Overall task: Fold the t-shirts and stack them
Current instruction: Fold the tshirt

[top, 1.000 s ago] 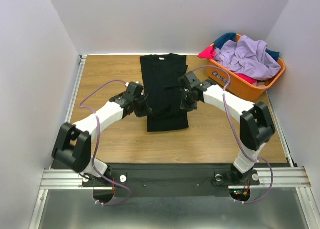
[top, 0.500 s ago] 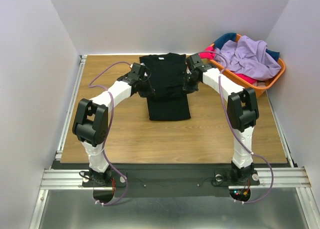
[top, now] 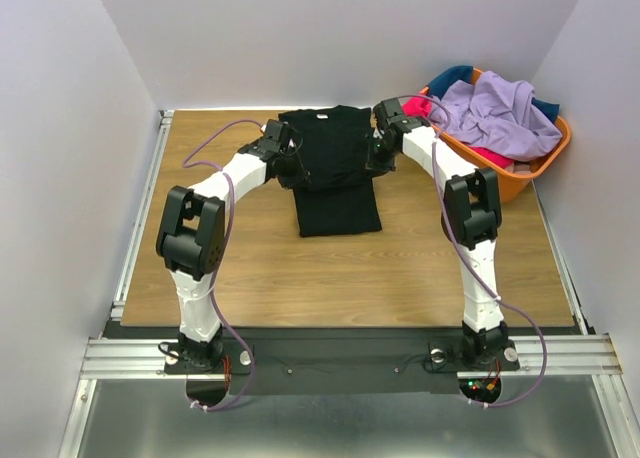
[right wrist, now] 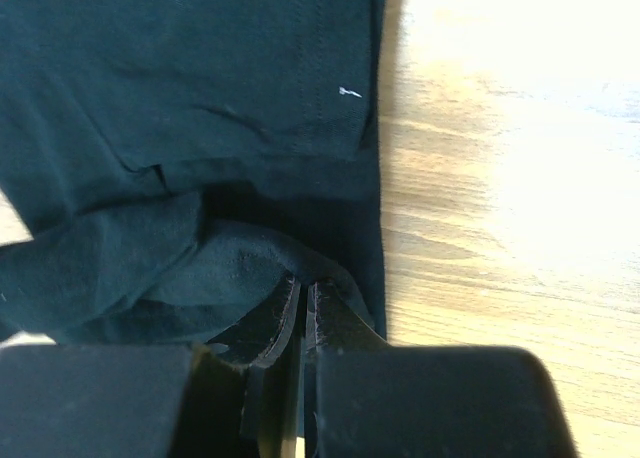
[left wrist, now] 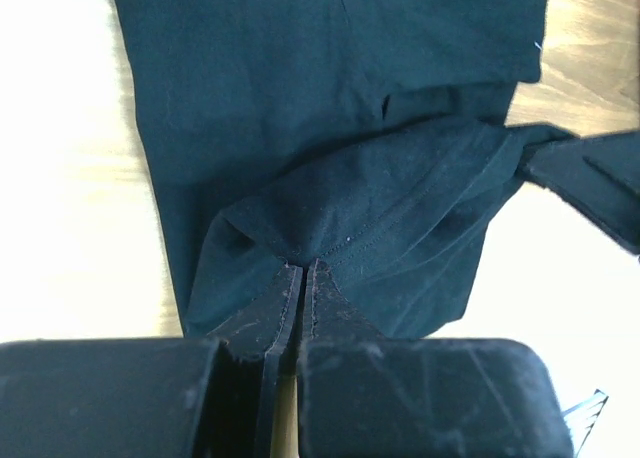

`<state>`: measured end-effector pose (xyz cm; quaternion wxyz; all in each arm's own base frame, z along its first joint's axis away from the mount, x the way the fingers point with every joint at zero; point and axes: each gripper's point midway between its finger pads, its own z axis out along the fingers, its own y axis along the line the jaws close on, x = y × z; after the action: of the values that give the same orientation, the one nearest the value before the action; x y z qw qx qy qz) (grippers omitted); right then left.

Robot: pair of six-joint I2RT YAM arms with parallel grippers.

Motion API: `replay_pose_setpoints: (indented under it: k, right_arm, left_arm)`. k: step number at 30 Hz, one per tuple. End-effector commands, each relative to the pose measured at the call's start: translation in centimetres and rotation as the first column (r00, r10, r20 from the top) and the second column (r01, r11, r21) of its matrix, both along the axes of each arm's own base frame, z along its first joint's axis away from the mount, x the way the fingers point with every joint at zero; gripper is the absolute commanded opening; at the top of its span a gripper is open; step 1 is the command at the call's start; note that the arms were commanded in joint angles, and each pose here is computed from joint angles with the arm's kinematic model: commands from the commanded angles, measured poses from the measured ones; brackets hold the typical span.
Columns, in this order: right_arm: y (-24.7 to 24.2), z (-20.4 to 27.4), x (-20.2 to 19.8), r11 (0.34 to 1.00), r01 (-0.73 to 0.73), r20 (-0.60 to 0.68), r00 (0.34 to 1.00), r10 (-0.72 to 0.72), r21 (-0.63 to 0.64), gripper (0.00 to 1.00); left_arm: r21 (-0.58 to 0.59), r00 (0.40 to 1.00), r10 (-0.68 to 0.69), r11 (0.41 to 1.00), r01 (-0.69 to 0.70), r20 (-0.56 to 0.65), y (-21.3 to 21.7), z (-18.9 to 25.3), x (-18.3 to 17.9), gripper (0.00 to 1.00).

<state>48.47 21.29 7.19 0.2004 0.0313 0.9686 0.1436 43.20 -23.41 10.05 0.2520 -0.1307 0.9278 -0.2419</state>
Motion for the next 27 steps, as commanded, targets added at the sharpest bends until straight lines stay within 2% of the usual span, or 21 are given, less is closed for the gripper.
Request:
replay_pose_setpoints:
  k: [1, 6, 7, 8, 10, 11, 13, 14, 17, 19, 24, 27]
  right_arm:
    - [-0.5, 0.6, 0.8, 1.000, -0.013, 0.019, 1.000, 0.013, -0.005, 0.00]
    - [-0.7, 0.4, 1.5, 1.000, -0.003, 0.026, 1.000, 0.003, -0.006, 0.03]
    - [-0.7, 1.1, 2.0, 1.000, 0.003, 0.044, 0.999, -0.003, 0.001, 0.06]
    - [-0.8, 1.3, 2.3, 1.000, 0.014, 0.049, 0.999, -0.014, 0.007, 0.15]
    - [-1.0, 2.9, 3.2, 0.999, 0.034, 0.084, 0.996, -0.036, 0.028, 0.29]
    - [-1.1, 3.5, 3.5, 0.998, 0.045, 0.098, 0.994, -0.048, 0.037, 0.49]
    - [-1.9, 5.6, 4.2, 0.997, 0.072, 0.142, 0.987, -0.078, 0.041, 0.64]
    - [-2.0, 6.4, 4.4, 0.995, 0.084, 0.159, 0.983, -0.090, 0.046, 0.72]
    - [-2.8, 8.5, 4.5, 0.993, 0.104, 0.201, 0.973, -0.112, 0.049, 0.79]
    - [-2.5, 8.9, 3.8, 0.995, 0.075, 0.200, 0.976, -0.086, 0.061, 0.79]
    - [-0.4, 6.4, 0.6, 0.988, -0.014, 0.097, 0.995, 0.000, 0.152, 0.79]
    - [1.2, 6.2, -1.2, 0.985, -0.080, 0.087, 0.994, 0.067, 0.152, 0.78]
  left_arm:
    - [0.004, 1.000, 0.002, 1.000, -0.002, 0.031, 0.1, 1.0, 1.7, 0.00]
    - [0.021, 0.998, 0.048, 0.999, -0.049, 0.038, 1.4, 1.2, 2.3, 0.00]
    - [0.022, 0.997, 0.059, 0.998, -0.060, 0.045, 1.6, 1.4, 2.6, 0.00]
    - [0.023, 0.997, 0.066, 0.997, -0.067, 0.048, 1.8, 1.6, 2.7, 0.02]
    - [0.032, 0.993, 0.100, 0.994, -0.102, 0.067, 2.5, 2.3, 3.3, 0.23]
    - [0.027, 0.989, 0.127, 0.991, -0.129, 0.077, 2.7, 2.8, 3.6, 0.50]
    - [0.023, 0.975, 0.178, 0.983, -0.183, 0.135, 3.5, 4.7, 4.2, 0.70]
    - [0.008, 0.968, 0.200, 0.979, -0.203, 0.154, 3.6, 5.6, 4.3, 0.84]
    - [-0.017, 0.956, 0.215, 0.976, -0.216, 0.197, 3.7, 7.4, 4.4, 0.87]
    - [-0.025, 0.964, 0.182, 0.983, -0.181, 0.196, 3.1, 7.5, 4.1, 0.88]
    - [0.001, 0.982, 0.025, 1.000, -0.025, 0.188, -0.9, 6.0, 1.2, 0.87]
    - [0.027, 0.977, -0.080, 0.997, 0.077, 0.197, -3.9, 5.2, -1.6, 0.87]
